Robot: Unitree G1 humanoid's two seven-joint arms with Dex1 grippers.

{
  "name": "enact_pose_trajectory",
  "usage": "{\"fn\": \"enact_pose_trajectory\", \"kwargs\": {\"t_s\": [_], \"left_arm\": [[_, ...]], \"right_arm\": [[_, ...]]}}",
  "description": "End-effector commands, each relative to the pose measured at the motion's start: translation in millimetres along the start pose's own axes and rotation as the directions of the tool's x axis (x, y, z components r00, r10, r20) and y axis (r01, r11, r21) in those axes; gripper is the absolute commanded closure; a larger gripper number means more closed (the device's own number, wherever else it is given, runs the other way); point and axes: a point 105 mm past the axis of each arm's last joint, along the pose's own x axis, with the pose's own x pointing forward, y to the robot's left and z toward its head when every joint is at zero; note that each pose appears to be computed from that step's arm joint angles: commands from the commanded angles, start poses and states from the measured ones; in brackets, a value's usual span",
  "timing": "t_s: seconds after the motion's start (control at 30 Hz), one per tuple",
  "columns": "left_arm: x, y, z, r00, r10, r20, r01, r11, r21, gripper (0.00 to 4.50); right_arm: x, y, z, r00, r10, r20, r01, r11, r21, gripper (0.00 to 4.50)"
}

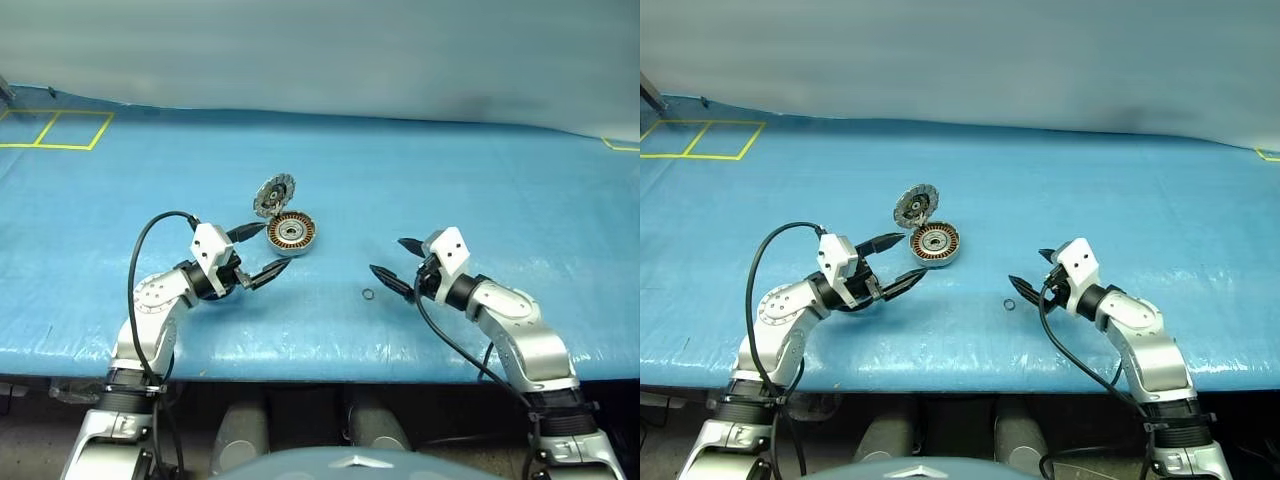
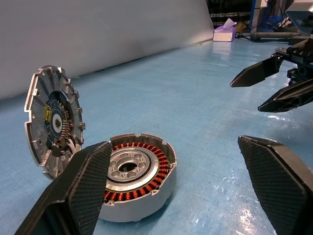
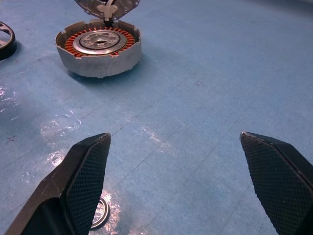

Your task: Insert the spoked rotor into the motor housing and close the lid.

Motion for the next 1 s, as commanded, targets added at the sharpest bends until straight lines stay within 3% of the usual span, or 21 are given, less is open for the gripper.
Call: {"fn": "enact_pose_trajectory", "kwargs": {"t_s": [0.03, 1.0], "left_arm": [[-0.3, 4.2, 7.8, 1.000, 0.001, 0.020, -0.001, 0.999, 0.034, 0.00], [5.8, 8.0, -0.3, 1.000, 0.015, 0.004, -0.015, 1.000, -0.008, 0.00]], "right_arm": [[-1.4, 0.6, 12.5, 0.999, -0.003, 0.046, 0.005, 0.999, -0.035, 0.04], [0.1, 0.3, 22.5, 0.995, 0.019, 0.096, -0.015, 0.999, -0.049, 0.04]]}}
